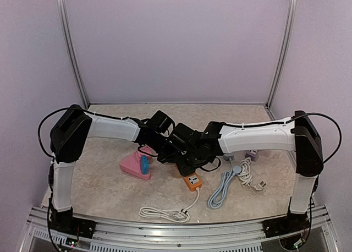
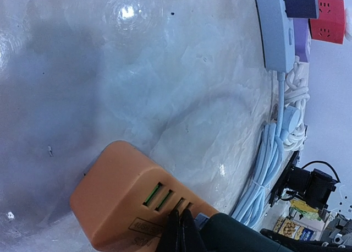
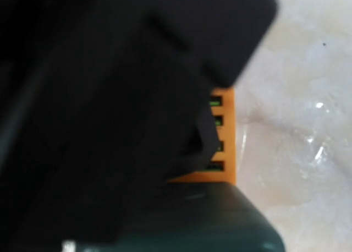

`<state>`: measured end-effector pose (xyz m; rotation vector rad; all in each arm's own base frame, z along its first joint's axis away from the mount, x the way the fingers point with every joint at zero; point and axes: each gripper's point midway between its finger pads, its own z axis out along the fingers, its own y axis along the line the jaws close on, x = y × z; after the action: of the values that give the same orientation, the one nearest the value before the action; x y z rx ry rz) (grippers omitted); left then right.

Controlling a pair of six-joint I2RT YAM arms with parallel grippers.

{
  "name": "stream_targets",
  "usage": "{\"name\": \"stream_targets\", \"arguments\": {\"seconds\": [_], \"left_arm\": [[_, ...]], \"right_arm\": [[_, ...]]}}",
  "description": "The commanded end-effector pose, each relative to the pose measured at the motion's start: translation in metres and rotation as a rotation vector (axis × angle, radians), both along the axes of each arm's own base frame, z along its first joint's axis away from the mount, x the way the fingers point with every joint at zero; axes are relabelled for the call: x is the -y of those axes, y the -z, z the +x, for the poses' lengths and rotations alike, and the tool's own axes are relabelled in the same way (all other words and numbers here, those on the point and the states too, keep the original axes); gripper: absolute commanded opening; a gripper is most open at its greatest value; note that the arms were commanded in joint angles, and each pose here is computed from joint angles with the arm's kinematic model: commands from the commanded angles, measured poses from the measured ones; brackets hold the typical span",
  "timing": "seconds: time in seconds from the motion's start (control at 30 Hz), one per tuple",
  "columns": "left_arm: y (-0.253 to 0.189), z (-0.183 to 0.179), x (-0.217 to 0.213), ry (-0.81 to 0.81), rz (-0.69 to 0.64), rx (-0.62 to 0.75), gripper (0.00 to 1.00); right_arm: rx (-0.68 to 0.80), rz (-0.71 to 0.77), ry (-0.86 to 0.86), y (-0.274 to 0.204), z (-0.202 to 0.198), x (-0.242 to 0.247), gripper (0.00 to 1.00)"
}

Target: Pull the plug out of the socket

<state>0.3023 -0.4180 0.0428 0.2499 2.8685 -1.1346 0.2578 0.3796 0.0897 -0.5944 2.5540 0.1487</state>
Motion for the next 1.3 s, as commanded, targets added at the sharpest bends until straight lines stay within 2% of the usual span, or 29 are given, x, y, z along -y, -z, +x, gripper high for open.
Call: {"name": "stream_targets", "arguments": {"seconds": [0.0,0.33,0.6,0.9,1.13,1.27], "left_arm": [[0.096,-0.054,-0.062,0.003,0.334,-0.18,0.0],[0.11,-0.061,-0.072,0.003,0.382,-0.2,0.0],[0.097,-0.05,-0.069,-0.009,0.362,-0.178,0.0],[0.033,0.0,-0.046,-0.04,0.267,-0.064,0.0],[-0.045,0.041,-0.021,-0.054,0.198,0.105,0.0],[-0.07,0.05,-0.04,-0.105,0.22,0.167,0.01]], "right_arm": [[0.062,0.032,0.057,-0.03,0.016,-0.003,0.1],[0.057,0.07,0.051,-0.047,0.017,-0.006,0.1],[0.051,0.041,0.073,-0.054,0.008,0.02,0.1],[0.088,0.123,0.125,-0.084,0.024,0.051,0.11],[0.168,0.286,0.129,-0.111,0.084,0.033,0.1],[0.175,0.369,0.097,-0.117,0.116,0.019,0.1]]}}
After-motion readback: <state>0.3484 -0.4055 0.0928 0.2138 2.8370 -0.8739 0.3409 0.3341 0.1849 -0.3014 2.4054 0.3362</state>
